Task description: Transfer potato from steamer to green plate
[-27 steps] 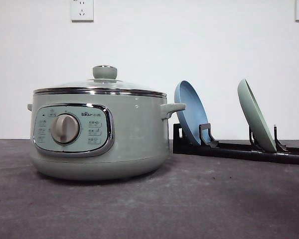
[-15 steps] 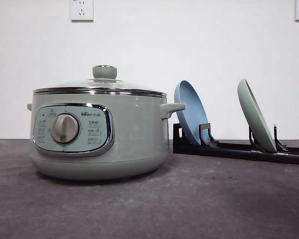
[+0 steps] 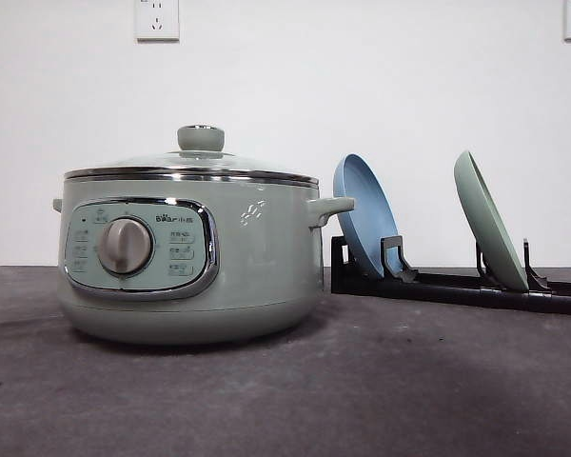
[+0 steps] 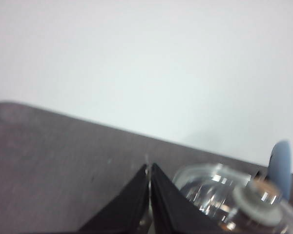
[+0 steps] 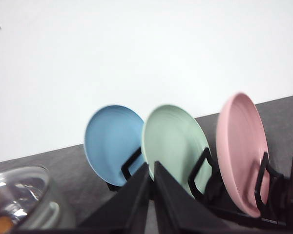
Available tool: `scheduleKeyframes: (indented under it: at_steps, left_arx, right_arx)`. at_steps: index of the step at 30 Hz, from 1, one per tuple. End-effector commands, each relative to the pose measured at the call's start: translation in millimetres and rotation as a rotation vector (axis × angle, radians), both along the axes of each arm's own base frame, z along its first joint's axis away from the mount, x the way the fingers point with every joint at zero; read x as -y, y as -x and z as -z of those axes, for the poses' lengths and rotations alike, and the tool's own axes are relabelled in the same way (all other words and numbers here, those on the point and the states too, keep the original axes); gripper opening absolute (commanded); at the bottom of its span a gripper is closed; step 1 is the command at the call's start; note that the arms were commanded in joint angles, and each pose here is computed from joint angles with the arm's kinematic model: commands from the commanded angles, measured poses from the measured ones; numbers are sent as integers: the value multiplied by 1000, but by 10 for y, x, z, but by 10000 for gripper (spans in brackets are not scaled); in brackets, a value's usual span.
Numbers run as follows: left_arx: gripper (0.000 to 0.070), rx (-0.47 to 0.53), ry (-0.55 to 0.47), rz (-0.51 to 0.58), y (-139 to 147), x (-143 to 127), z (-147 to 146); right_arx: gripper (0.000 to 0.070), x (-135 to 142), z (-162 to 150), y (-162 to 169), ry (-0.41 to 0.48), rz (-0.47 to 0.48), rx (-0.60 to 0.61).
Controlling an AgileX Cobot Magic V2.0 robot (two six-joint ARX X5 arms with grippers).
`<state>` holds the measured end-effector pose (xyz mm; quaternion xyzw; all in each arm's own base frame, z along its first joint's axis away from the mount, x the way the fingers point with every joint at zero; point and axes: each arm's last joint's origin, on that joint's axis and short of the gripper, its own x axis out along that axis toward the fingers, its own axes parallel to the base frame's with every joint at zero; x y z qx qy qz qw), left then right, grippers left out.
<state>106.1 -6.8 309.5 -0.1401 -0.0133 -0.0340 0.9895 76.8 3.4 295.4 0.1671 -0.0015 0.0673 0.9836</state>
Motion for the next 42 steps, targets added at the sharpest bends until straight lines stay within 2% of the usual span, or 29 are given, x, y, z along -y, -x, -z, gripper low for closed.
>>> scheduleKeyframes:
  at_steps: [1,7,12,17,23,26,30,39,42]
  left_arx:
    - [1,6,-47,28,-54,16,-238]
    - [1,-57,-65,147,-306,96,-824]
    - [1,-133,-61,346,-528,226,-1165]
    - [1,-193,-69,571,-678,379,-1343]
    - [0,-288,-109,797,-735,547,-1272]
    - [0,-333,-167,860,-697,617,-1200]
    - [0,-306,-243,922,-656,701,-1187]
    - [3,-294,-265,962,-634,769,-1184]
    - [36,-304,-264,963,-631,768,-1175]
  right_arx:
    - [5,-6,-177,-16,-12,-21,-4]
    - [5,-46,-651,-158,14,-166,-79]
    - [5,-89,-907,-340,51,-338,-165]
    - [5,-136,-1001,-549,79,-490,-237]
    - [5,-263,-945,-671,160,-618,-304]
    - [5,-296,-917,-668,191,-648,-317]
    - [5,-301,-918,-626,202,-656,-315]
    - [6,-290,-946,-531,227,-657,-284]
    - [6,-290,-943,-530,226,-658,-289]
